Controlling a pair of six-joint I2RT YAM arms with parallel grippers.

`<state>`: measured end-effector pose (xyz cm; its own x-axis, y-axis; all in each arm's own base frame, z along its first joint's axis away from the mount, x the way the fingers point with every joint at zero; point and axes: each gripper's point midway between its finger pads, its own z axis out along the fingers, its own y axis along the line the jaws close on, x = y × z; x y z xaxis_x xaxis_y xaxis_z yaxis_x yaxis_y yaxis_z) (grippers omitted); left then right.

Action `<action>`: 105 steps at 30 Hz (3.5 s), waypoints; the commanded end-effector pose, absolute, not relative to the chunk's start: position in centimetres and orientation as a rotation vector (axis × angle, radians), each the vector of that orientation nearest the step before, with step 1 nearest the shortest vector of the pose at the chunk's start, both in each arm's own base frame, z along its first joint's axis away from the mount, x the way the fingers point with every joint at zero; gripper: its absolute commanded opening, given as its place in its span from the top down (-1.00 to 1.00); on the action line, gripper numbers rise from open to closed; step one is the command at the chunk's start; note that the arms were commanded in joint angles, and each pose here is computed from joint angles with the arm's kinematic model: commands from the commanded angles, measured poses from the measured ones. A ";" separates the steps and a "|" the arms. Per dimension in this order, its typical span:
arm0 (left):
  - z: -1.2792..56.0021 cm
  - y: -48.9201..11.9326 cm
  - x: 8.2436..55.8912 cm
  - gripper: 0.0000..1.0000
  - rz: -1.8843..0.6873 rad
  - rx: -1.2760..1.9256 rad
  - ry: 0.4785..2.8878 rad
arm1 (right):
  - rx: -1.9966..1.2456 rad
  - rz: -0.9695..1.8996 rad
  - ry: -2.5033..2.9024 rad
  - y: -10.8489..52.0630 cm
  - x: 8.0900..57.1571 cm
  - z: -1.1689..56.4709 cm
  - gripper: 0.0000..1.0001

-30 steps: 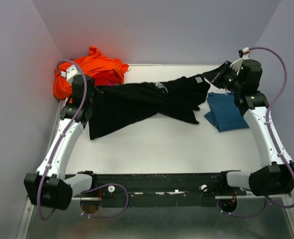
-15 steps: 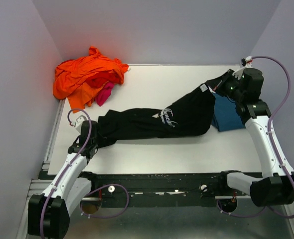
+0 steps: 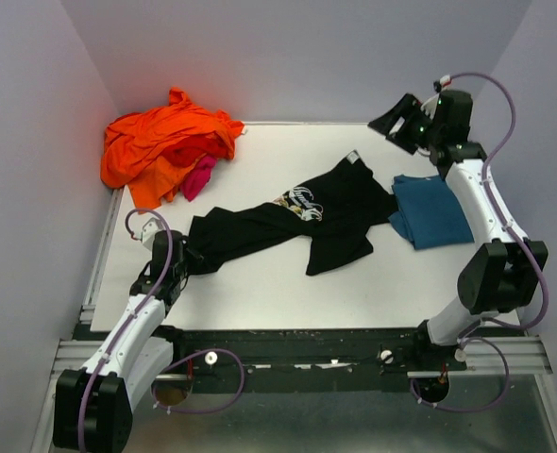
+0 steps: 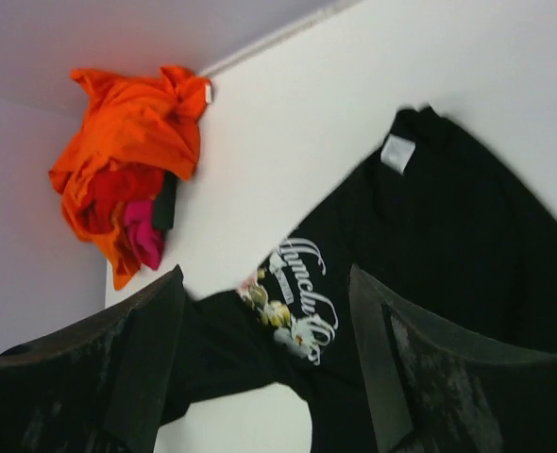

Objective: Fold and stack the t-shirts
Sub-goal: Flatten out the tshirt

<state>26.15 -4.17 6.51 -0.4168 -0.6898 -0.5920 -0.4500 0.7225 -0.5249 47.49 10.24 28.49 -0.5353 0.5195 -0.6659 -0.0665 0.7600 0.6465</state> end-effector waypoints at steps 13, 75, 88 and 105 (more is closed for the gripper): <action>15.3 -3.9 29.7 -0.98 -0.385 -0.722 1.883 | 0.682 0.491 2.210 5.4 30.2 11.0 -0.14; 8.4 -3.6 38.1 -0.75 -0.050 -0.848 2.148 | 0.894 0.126 2.247 1.2 22.8 11.6 0.99; 5.4 -7.1 44.5 -0.54 -0.071 -0.602 2.389 | 0.880 0.156 2.255 1.7 23.2 11.0 0.99; 5.9 -10.7 43.9 1.00 -0.345 -0.466 2.355 | 0.876 0.201 2.251 2.3 24.0 11.6 0.99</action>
<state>44.35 -9.04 2.82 -0.7124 -0.4287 -0.5556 -0.3249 0.9032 -0.2804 23.22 2.16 10.98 -0.5411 0.6312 -0.5557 0.5373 0.7678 0.3490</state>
